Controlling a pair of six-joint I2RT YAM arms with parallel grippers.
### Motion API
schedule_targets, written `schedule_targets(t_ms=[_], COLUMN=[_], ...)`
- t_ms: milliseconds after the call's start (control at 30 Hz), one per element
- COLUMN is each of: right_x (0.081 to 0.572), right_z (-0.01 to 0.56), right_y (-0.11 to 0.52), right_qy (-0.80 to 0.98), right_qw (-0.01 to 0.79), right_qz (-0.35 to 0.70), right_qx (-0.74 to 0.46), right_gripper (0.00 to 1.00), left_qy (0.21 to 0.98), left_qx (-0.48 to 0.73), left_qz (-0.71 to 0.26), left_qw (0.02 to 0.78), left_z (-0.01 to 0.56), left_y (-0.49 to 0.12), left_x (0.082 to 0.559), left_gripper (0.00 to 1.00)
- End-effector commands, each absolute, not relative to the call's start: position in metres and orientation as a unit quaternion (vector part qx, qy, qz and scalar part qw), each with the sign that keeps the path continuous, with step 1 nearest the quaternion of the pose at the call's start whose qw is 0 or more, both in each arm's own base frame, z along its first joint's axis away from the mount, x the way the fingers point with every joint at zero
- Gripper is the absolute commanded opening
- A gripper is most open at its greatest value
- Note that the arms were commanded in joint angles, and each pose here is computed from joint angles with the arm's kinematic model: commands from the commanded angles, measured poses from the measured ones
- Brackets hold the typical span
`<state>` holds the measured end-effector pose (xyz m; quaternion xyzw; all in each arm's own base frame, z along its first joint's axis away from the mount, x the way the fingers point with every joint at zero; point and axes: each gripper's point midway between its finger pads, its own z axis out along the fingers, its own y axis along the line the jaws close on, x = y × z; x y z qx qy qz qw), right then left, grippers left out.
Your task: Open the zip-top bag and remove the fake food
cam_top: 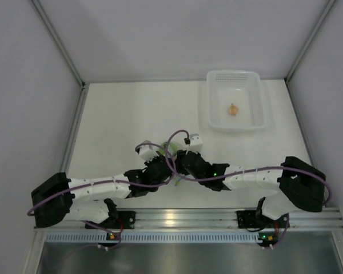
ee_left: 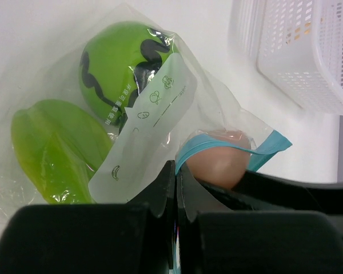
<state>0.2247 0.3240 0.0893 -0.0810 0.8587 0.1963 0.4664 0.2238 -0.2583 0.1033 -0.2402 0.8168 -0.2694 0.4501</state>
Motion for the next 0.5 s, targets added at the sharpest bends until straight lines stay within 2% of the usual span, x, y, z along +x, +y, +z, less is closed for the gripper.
schedule_targets(t_ms=[0, 233, 467], right_x=[0.205, 0.192, 0.196], right_z=[0.116, 0.149, 0.179], right_y=[0.335, 0.322, 0.298], right_qy=[0.841, 0.825, 0.817], right_qw=[0.477, 0.492, 0.516], right_qz=[0.239, 0.258, 0.232], right_qx=[-0.089, -0.100, -0.109], right_gripper=[0.37, 0.37, 0.37], left_qy=[0.792, 0.792, 0.791], left_qx=[-0.271, -0.273, -0.273], left_qz=[-0.306, -0.307, -0.309], left_qw=[0.454, 0.452, 0.452], left_z=[0.119, 0.118, 0.119], left_y=[-0.262, -0.263, -0.262], left_x=[0.229, 0.229, 0.228], left_gripper=[0.00, 0.00, 0.00])
